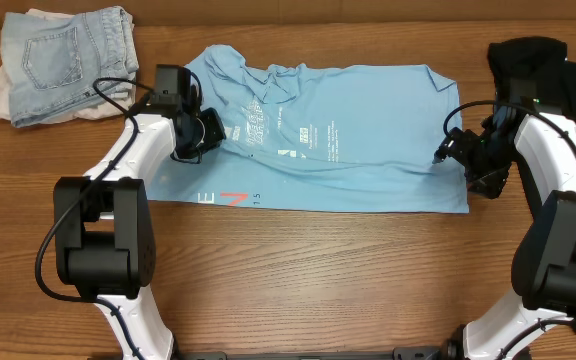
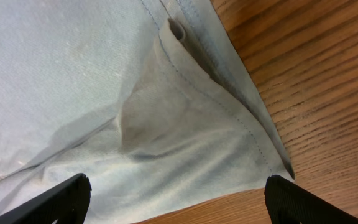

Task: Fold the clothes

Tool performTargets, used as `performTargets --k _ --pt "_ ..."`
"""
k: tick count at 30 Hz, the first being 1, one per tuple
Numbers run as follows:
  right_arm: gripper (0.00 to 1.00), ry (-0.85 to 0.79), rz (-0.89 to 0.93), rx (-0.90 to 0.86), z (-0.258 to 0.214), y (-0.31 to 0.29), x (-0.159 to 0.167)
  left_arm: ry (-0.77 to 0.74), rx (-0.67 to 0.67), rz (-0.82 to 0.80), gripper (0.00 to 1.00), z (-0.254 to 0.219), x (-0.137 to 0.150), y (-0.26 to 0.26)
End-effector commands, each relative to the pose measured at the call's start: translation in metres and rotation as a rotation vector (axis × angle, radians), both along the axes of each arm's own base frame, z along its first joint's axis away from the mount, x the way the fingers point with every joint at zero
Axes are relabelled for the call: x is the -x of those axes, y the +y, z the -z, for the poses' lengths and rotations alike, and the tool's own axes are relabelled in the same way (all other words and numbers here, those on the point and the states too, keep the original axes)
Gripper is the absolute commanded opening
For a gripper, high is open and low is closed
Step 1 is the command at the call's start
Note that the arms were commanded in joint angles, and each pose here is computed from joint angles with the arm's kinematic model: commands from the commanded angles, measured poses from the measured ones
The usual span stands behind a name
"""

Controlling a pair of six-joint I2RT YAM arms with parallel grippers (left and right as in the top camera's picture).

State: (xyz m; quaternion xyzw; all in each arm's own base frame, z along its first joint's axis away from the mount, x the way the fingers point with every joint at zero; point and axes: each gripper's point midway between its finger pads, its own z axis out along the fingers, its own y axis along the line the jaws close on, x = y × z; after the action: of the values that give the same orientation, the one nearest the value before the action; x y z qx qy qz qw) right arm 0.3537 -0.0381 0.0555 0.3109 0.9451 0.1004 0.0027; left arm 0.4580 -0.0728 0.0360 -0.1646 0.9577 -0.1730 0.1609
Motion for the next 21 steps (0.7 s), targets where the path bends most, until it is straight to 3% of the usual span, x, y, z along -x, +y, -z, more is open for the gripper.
performTargets --k 1,16,17,18,20,21 --pt "0.93 -0.054 -0.007 0.01 -0.015 -0.001 -0.009 -0.042 -0.003 0.002 0.04 -0.003 -0.01 0.002" --pt "0.93 -0.052 -0.007 0.009 -0.015 -0.001 -0.008 -0.264 0.042 0.025 0.04 -0.032 -0.054 -0.009" --pt "0.93 -0.053 -0.007 0.009 -0.015 -0.001 -0.008 -0.299 0.072 0.052 0.08 -0.039 -0.058 -0.015" --pt "0.93 -0.054 -0.007 0.009 -0.015 -0.001 -0.008 -0.341 0.11 0.089 0.23 -0.048 -0.063 -0.023" --pt "0.93 -0.052 -0.007 0.009 -0.015 -0.001 -0.008 -0.392 0.165 0.131 0.78 -0.061 -0.069 -0.034" --pt "0.93 -0.052 -0.007 0.009 -0.015 -0.001 -0.008 -0.405 0.178 0.141 1.0 -0.065 -0.07 -0.037"
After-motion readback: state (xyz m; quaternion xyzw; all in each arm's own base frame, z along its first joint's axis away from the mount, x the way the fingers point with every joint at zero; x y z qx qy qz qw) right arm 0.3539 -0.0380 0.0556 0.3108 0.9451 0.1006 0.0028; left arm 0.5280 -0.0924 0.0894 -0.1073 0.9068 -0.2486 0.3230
